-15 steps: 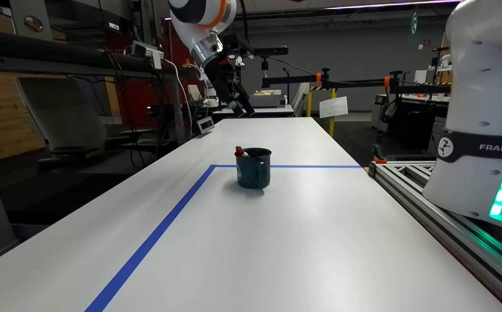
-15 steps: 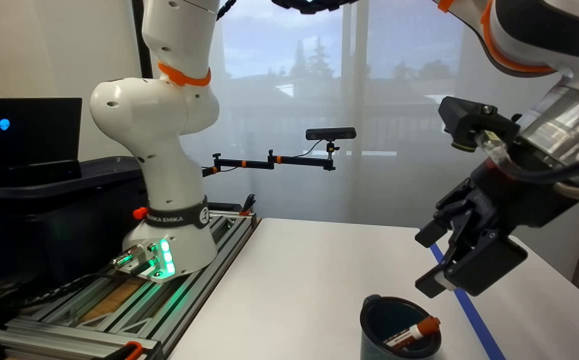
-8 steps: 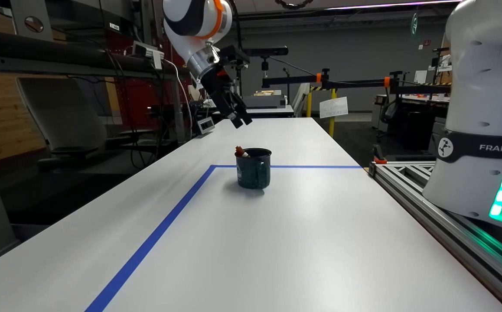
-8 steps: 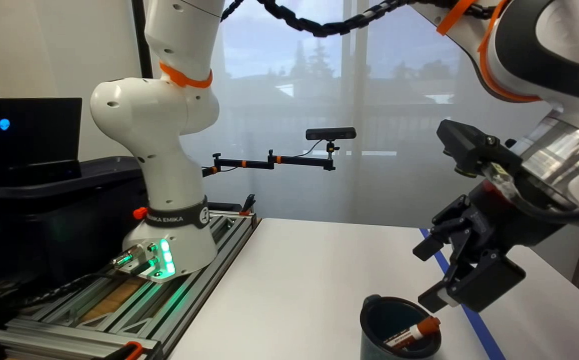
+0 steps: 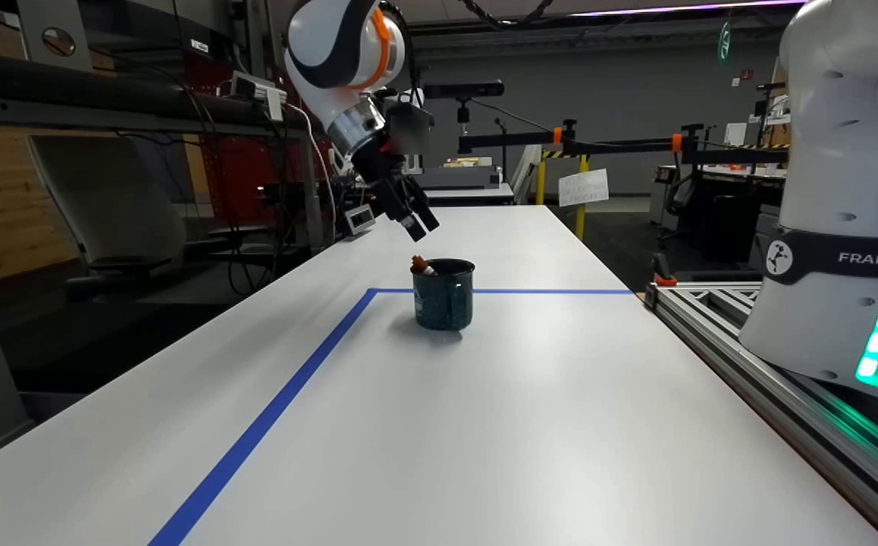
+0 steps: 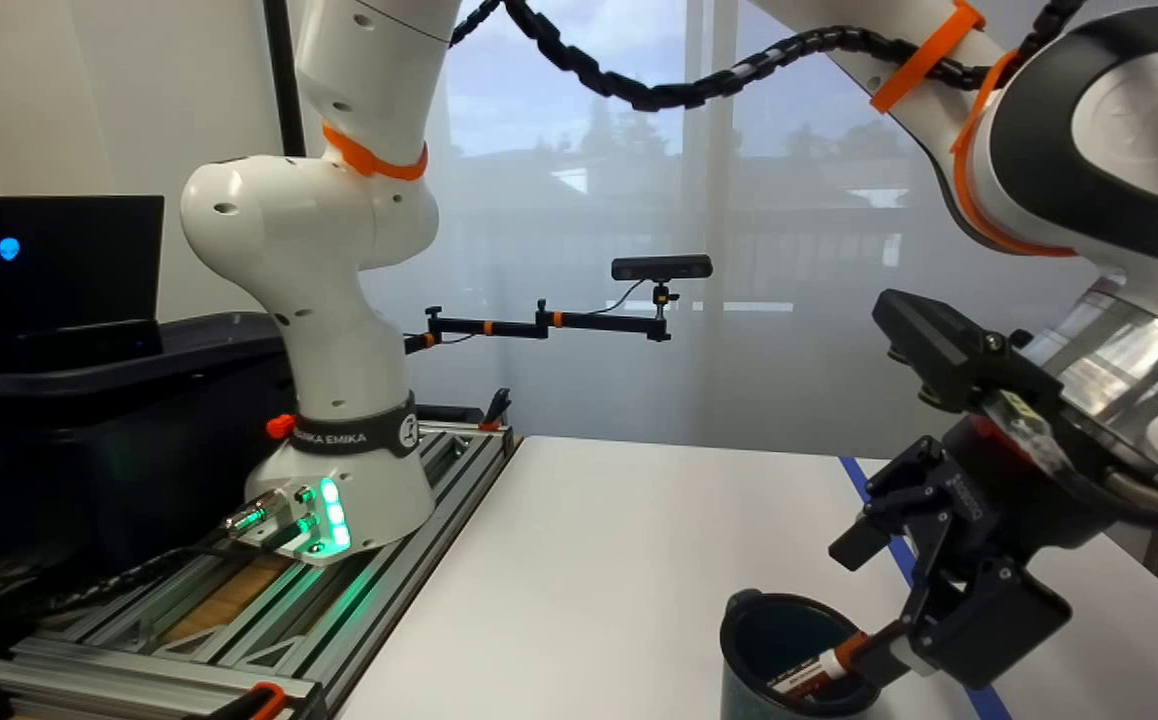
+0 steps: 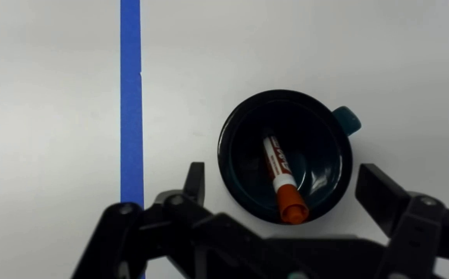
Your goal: Remove the red marker from the dark green mug.
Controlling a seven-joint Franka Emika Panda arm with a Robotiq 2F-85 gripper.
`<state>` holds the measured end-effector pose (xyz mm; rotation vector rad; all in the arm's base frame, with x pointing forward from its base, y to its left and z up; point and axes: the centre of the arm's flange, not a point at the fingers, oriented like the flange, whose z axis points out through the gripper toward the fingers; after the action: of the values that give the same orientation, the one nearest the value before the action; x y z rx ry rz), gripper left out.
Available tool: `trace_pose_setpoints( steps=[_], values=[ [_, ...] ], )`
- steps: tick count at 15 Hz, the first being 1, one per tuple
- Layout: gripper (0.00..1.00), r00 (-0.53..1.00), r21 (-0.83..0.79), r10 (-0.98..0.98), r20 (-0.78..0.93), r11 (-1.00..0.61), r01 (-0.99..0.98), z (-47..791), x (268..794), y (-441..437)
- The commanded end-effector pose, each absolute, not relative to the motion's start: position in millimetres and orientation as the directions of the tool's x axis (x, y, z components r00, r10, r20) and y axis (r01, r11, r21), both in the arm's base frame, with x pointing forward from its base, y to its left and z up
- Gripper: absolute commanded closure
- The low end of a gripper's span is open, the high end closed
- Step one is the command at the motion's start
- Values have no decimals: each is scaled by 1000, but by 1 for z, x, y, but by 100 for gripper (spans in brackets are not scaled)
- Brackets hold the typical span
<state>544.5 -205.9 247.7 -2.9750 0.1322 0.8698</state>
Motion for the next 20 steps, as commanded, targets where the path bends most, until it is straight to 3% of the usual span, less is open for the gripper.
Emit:
trace_pose_setpoints(
  steps=[1,3,4,6,13,16,20],
  values=[
    [0,851,-36,-27,-524,-998,-53,242,553,-204],
    [4,850,-48,-9,-526,-998,-40,239,554,-201],
    [25,849,-52,-2,-528,-998,-35,237,554,-200],
    [29,845,-62,11,-535,-998,-27,232,554,-199],
    [84,836,-73,24,-548,-997,-18,222,552,-200],
    [91,833,-69,25,-552,-997,-16,220,553,-200],
    [67,829,-72,35,-558,-997,-7,215,557,-197]
  ],
)
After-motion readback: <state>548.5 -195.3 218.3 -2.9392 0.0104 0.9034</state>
